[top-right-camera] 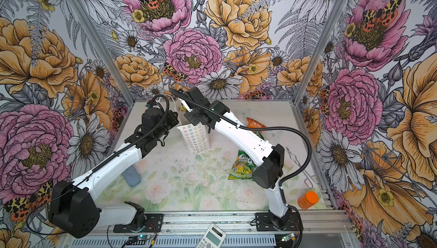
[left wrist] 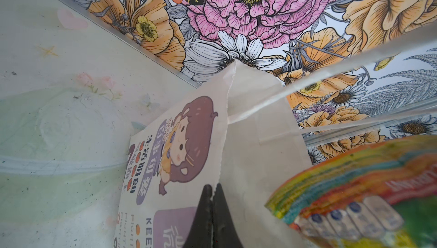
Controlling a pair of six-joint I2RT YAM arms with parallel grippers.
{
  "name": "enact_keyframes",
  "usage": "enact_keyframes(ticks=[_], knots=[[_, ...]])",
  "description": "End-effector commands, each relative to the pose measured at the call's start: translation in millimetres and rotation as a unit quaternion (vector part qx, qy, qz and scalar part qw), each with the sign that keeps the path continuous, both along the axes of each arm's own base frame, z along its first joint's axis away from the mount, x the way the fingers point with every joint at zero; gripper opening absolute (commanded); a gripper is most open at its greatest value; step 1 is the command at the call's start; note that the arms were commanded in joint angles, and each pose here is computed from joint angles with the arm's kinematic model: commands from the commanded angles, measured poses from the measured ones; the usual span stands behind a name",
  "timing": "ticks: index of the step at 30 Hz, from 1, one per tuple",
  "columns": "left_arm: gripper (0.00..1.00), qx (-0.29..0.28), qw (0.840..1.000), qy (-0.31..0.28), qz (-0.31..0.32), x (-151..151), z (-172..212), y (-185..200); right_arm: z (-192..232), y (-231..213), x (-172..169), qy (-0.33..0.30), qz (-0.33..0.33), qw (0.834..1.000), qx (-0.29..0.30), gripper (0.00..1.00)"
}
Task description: Place the snacks into the paper bag
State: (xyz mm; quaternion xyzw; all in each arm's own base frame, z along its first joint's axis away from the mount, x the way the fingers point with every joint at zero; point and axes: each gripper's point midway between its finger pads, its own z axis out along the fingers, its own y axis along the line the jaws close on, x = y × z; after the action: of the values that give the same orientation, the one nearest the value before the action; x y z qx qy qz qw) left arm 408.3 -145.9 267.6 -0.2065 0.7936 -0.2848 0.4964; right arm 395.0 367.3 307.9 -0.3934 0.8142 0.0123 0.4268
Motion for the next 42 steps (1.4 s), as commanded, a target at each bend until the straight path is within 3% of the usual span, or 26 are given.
enact_keyframes(ticks=[1,18,25,33,42], knots=[[0.0,-0.005,1.0,-0.011,0.001,2.6,8.7,-2.5,-3.7,10.5,-0.7,0.007,0.015,1.0,0.002,0.24],[0.0,-0.007,1.0,-0.014,-0.001,2.9,10.7,-3.5,22.1,17.4,9.8,-0.018,0.008,0.999,0.033,0.24],[0.0,-0.007,1.0,-0.014,-0.002,2.5,9.9,-4.1,20.4,17.9,32.0,-0.025,-0.02,0.998,0.046,0.24],[0.0,-0.005,1.0,-0.015,0.003,1.5,11.5,-1.7,2.5,8.2,43.0,-0.029,-0.047,0.998,0.01,0.24],[0.0,-0.005,1.0,-0.016,0.005,3.2,11.8,-0.7,-11.8,2.0,27.6,0.005,-0.024,1.0,-0.018,0.27]])
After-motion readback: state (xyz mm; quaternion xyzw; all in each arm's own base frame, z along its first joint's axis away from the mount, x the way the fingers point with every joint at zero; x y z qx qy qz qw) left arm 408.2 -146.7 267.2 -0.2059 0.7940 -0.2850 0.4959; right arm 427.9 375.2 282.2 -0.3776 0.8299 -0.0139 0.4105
